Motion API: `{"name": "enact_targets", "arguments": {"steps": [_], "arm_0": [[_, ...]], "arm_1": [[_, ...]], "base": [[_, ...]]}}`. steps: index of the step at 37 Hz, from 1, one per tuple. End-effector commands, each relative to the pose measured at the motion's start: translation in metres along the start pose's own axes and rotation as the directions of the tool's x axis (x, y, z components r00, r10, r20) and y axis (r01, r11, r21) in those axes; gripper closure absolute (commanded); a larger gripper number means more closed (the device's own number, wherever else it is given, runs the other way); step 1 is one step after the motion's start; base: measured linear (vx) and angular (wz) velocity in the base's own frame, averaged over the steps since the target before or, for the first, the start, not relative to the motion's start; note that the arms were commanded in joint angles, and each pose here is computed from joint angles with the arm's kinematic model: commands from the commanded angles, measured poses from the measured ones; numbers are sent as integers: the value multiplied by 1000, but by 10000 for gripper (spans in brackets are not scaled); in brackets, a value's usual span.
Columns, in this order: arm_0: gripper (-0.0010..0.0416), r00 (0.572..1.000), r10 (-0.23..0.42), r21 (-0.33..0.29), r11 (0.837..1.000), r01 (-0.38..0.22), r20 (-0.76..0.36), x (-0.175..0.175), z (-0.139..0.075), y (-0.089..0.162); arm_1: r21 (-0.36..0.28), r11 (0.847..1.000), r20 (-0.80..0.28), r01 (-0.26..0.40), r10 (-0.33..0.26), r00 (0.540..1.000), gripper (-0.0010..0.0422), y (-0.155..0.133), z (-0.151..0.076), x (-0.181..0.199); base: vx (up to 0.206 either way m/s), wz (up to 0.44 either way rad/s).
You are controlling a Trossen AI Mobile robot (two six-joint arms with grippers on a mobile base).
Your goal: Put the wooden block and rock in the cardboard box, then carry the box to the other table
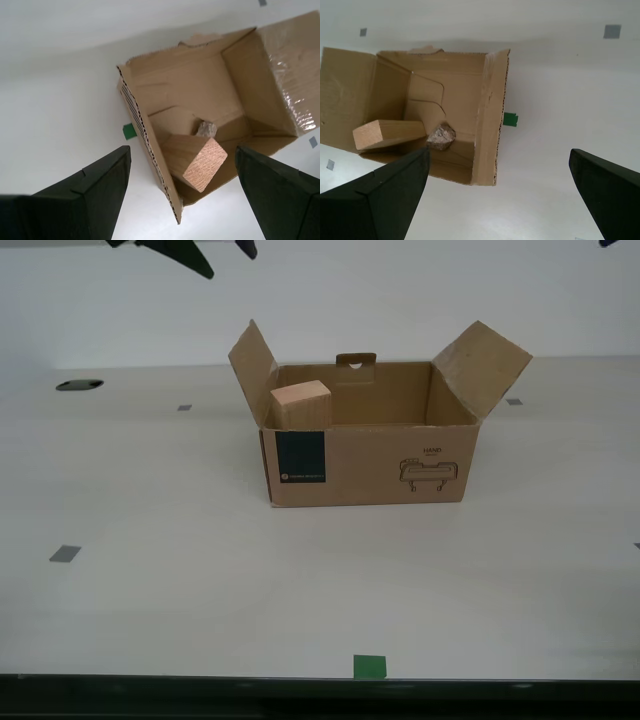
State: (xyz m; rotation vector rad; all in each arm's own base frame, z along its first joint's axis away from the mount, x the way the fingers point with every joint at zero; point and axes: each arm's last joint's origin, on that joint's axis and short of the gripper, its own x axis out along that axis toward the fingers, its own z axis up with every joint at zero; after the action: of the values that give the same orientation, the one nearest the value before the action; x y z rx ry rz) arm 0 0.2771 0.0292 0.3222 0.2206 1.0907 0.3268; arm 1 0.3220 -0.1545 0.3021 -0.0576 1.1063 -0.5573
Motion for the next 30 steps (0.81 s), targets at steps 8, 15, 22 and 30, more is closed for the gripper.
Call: {"name": "enact_targets", "arguments": {"steps": [8, 15, 22, 30], "arm_0": [[20, 997, 5, 0, 1000, -5, -79, 31, 7, -10], [31, 991, 106, 6, 994, -106, -86, 40, 11, -10], [48, 989, 119, 7, 993, -118, -91, 47, 13, -11], [39, 983, 119, 27, 993, -116, -142, 67, 15, -18]], "arm_1": [[-18, 999, -122, 27, -29, 992, 130, 14, -1, 42], [-45, 999, -169, 10, -17, 986, 131, 27, -2, 62], [-54, 999, -182, 8, -18, 983, 131, 32, -2, 77], [-60, 998, -203, 7, -19, 979, 131, 36, -3, 91]], "base": [[0, 0], [0, 0], [0, 0], [0, 0]]}}
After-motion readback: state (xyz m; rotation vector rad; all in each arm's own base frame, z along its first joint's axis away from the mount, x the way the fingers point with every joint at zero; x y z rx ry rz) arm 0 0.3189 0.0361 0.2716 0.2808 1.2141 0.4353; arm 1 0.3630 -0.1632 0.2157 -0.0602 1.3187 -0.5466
